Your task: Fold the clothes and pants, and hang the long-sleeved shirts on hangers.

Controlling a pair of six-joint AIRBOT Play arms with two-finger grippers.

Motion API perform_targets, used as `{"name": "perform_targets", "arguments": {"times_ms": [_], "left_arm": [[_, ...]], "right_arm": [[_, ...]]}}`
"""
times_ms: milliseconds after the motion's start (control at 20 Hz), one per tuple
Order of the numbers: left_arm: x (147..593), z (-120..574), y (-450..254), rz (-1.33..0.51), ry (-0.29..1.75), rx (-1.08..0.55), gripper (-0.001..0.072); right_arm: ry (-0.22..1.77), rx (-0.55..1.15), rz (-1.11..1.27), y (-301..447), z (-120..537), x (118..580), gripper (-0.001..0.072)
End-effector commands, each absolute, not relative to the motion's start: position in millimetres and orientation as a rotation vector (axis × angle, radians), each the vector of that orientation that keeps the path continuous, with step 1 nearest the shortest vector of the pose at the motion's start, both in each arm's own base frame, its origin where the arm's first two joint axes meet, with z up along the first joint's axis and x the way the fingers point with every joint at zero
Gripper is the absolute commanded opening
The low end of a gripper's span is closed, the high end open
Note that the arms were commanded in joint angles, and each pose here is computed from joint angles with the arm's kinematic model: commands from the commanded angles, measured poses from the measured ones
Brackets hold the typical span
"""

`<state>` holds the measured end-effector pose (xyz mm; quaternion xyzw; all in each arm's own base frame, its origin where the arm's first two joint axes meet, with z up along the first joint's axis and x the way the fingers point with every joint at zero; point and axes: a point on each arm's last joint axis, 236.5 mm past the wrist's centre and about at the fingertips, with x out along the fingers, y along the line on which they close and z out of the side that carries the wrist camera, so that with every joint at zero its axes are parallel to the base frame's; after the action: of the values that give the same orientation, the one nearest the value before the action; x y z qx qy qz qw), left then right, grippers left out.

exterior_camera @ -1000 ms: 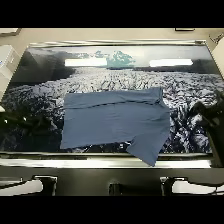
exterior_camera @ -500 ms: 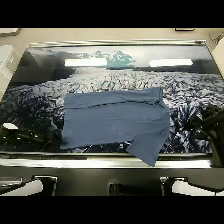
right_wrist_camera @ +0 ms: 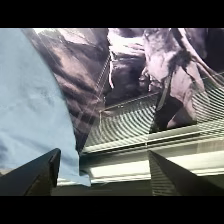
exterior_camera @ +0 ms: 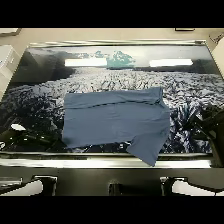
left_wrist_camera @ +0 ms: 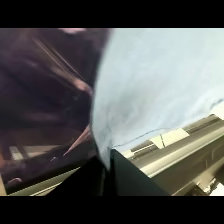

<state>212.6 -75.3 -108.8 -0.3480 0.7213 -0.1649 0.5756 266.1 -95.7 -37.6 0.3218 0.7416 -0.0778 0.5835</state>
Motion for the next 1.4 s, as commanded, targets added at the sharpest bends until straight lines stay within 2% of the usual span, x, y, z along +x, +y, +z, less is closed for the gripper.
{"name": "perform_targets", "arguments": {"times_ms": [0,50,400,600,750,850,900,1000,1050,1200,1350], "left_arm": [[201.6,-99.6,-85.6,-0.467,1.72,-0.826,0.0019],[201.6,-99.4,-85.3,-0.47,1.718,-0.825,0.002],[204.4,-100.0,-82.3,-0.44,1.714,-0.846,0.0019],[204.4,-99.9,-82.4,-0.417,1.724,-0.865,0.0019],[204.6,-99.6,-82.3,-0.411,1.725,-0.869,0.0019],[204.5,-99.4,-82.3,-0.412,1.725,-0.869,0.0019],[204.5,-99.4,-82.3,-0.412,1.725,-0.869,0.002],[205.5,-99.0,-82.0,-0.412,1.722,-0.867,0.0019],[208.5,-97.5,-80.9,-0.415,1.716,-0.863,0.0019],[236.6,-78.0,-70.9,-0.432,1.636,-0.803,0.0017],[309.6,-7.6,-47.7,-0.428,1.358,-0.659,0.0016]], "right_arm": [[1.702,0.743,-0.19,-99.0,-39.9,272.0,0.0631],[1.69,0.746,-0.194,-99.1,-42.8,274.0,0.0614],[1.649,0.901,-0.018,-53.7,-90.7,283.2,0.0613],[1.642,0.989,0.053,-37.5,-102.9,293.5,0.0568],[1.674,0.918,0.098,-22.3,-109.5,294.8,0.0564],[1.689,0.889,0.114,-11.4,-111.1,297.0,0.0535],[1.71,0.887,0.129,-4.2,-109.2,294.6,0.0475],[1.762,0.869,0.181,9.8,-103.0,285.9,0.0102],[1.76,0.862,0.187,11.4,-100.3,286.2,0.0035],[1.654,0.805,0.191,1.8,-73.1,308.0,0.0033],[1.407,0.671,0.201,-18.6,3.2,359.4,0.0033]]}}
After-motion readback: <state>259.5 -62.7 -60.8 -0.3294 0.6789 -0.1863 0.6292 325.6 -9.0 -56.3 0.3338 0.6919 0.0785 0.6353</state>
